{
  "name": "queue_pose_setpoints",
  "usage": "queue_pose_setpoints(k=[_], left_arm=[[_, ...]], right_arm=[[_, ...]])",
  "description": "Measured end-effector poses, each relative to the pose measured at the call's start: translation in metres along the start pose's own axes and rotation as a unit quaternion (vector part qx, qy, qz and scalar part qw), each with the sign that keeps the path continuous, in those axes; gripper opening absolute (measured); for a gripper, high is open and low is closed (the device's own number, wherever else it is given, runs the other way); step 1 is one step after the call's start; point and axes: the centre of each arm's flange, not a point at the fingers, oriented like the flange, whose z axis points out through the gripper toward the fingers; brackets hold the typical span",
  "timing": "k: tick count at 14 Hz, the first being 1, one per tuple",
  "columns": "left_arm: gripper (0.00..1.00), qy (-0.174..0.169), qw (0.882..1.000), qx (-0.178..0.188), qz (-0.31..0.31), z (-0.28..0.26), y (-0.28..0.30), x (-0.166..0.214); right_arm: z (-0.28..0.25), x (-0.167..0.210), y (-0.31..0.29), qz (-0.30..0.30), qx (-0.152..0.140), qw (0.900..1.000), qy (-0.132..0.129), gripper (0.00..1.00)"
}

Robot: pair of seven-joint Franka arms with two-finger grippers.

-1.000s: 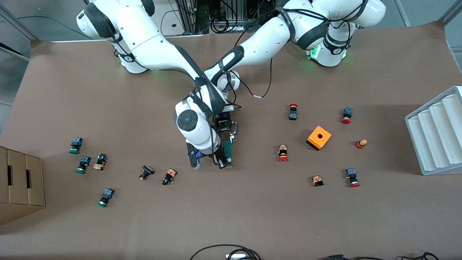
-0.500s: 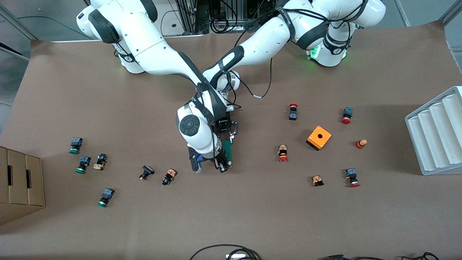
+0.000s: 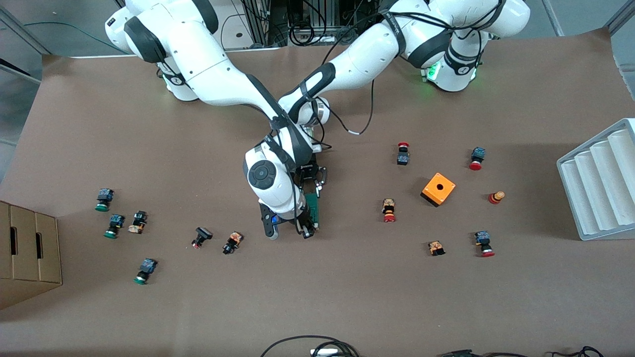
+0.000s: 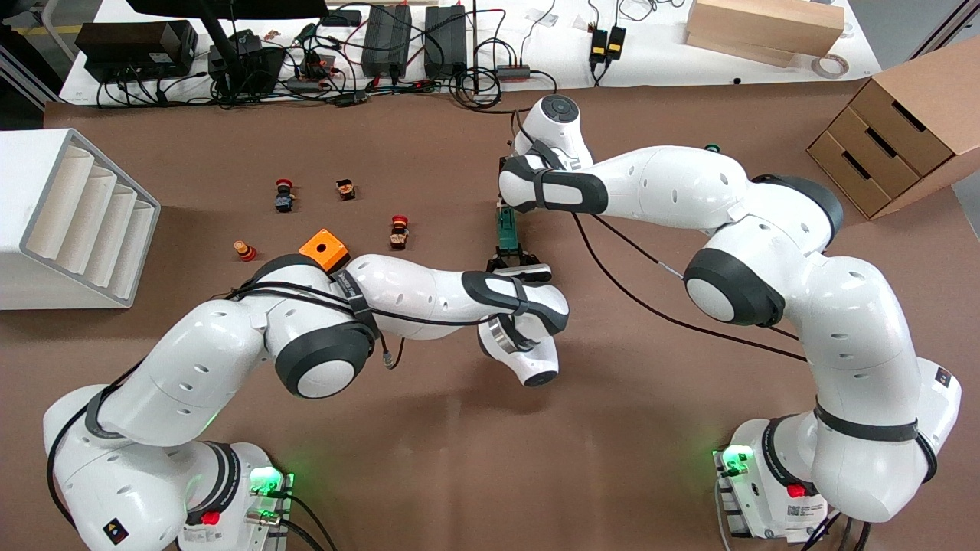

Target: Close load switch with both arms

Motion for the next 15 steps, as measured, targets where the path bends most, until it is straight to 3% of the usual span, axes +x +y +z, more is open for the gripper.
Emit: queue_pose_setpoints(k=[12,13,15], left_arm=[[0.51,0.0,1.0,0.0,0.001,0.0,0.0,0.0],[0.51,0.0,1.0,0.0,0.001,0.0,0.0,0.0],[0.51,0.0,1.0,0.0,0.001,0.0,0.0,0.0]], right_arm=[[0.007,-0.001,-0.005,0.004,-0.002,1.0,-0.004,0.2],[0.006,0.0,-0.007,0.006,-0.004,1.0,-0.006,0.24],[0.0,0.003,-0.012,0.011,-0.005,1.0,-0.009,0.42]])
